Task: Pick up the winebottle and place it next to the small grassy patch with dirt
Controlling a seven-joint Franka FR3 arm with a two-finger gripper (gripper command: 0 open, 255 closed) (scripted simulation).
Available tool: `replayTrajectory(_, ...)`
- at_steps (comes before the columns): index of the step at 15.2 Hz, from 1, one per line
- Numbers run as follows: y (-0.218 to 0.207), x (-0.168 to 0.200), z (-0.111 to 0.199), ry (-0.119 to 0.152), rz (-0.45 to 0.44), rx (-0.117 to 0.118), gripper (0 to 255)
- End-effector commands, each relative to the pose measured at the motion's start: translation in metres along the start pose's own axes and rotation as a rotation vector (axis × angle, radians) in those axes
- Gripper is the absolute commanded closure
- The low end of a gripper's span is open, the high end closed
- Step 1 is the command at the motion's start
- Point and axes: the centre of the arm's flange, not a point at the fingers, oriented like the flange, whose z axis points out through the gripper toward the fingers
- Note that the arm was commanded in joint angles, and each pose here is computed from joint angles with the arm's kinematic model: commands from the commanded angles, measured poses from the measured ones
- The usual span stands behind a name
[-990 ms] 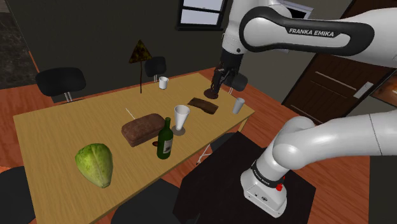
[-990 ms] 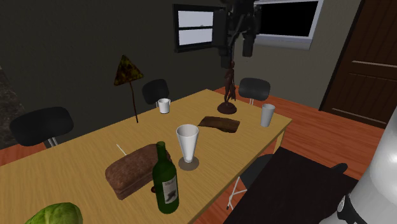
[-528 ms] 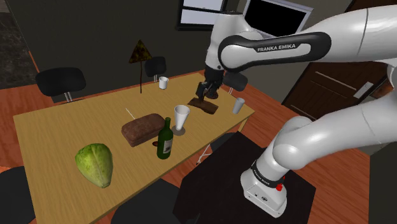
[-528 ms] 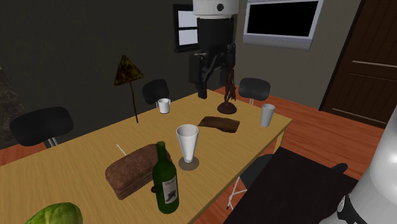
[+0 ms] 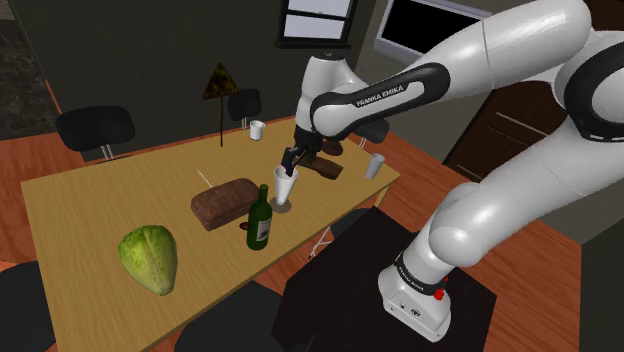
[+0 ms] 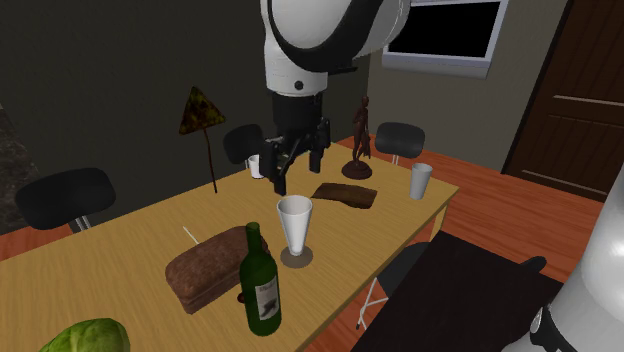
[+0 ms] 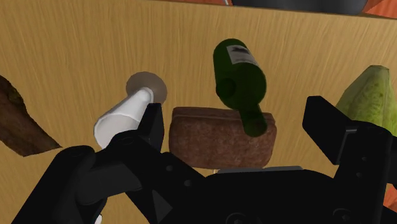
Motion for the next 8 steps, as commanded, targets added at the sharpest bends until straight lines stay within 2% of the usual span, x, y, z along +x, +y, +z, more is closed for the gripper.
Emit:
replayTrajectory(1, -0.007, 0.014, 0.023, 0.009, -0.002, 0.009, 0)
replayTrajectory(8, -0.033, 0.06, 0.095, 0.036, -0.012, 0.038, 0)
